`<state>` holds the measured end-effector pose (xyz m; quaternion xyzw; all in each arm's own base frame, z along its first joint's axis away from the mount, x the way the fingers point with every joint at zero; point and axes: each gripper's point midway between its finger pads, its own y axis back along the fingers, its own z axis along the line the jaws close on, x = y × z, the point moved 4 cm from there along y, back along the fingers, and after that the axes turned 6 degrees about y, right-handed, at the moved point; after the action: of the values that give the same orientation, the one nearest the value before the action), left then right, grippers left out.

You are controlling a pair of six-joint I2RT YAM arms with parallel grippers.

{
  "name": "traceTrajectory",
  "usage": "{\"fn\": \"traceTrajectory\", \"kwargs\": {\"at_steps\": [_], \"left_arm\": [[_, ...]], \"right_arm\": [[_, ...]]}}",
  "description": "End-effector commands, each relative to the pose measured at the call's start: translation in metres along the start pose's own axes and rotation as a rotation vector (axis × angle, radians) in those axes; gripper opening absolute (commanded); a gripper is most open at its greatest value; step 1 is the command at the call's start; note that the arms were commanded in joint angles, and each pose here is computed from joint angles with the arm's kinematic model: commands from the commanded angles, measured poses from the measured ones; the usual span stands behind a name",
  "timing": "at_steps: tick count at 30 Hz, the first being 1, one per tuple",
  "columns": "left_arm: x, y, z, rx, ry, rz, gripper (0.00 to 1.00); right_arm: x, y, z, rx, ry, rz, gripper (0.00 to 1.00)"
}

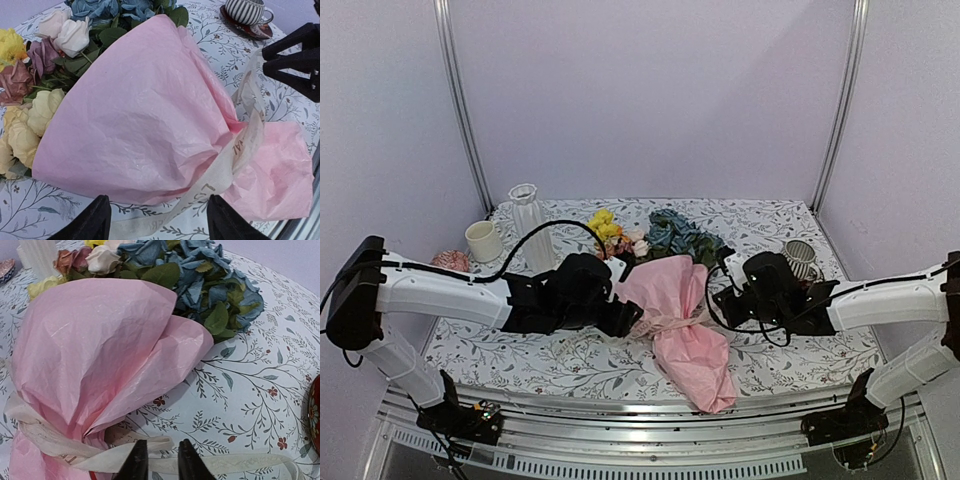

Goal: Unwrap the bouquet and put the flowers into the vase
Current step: Untie the half-tied ribbon from the folded wrapping paper.

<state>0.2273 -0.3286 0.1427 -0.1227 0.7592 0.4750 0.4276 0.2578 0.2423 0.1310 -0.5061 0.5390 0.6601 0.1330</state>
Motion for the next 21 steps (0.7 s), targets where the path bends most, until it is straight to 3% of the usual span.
{"fn": "traceTrajectory", "kwargs": {"at_steps": [1, 4, 7, 16, 21], "left_arm": [[-0.009, 0.004, -0.001, 0.003, -0.016, -0.022, 0.68], [-0.009, 0.004, -0.004, 0.008, -0.026, -0.023, 0.68], [-0.008, 0.004, -0.008, 0.016, -0.045, -0.023, 0.69], [-0.006, -0.001, -0.029, 0.039, -0.106, -0.017, 0.72], [-0.004, -0.005, -0.038, 0.051, -0.131, -0.012, 0.73]], "right_arm": [[-0.020, 0.011, 0.022, -0.176, 0.078, -0.040, 0.38], [-0.025, 0.014, 0.041, -0.312, 0.158, -0.021, 0.45], [-0.020, 0.011, 0.054, -0.401, 0.231, 0.037, 0.46], [0.005, -0.006, 0.068, -0.351, 0.350, 0.154, 0.50], [0.019, -0.002, 0.072, -0.369, 0.329, 0.160, 0.53]]}}
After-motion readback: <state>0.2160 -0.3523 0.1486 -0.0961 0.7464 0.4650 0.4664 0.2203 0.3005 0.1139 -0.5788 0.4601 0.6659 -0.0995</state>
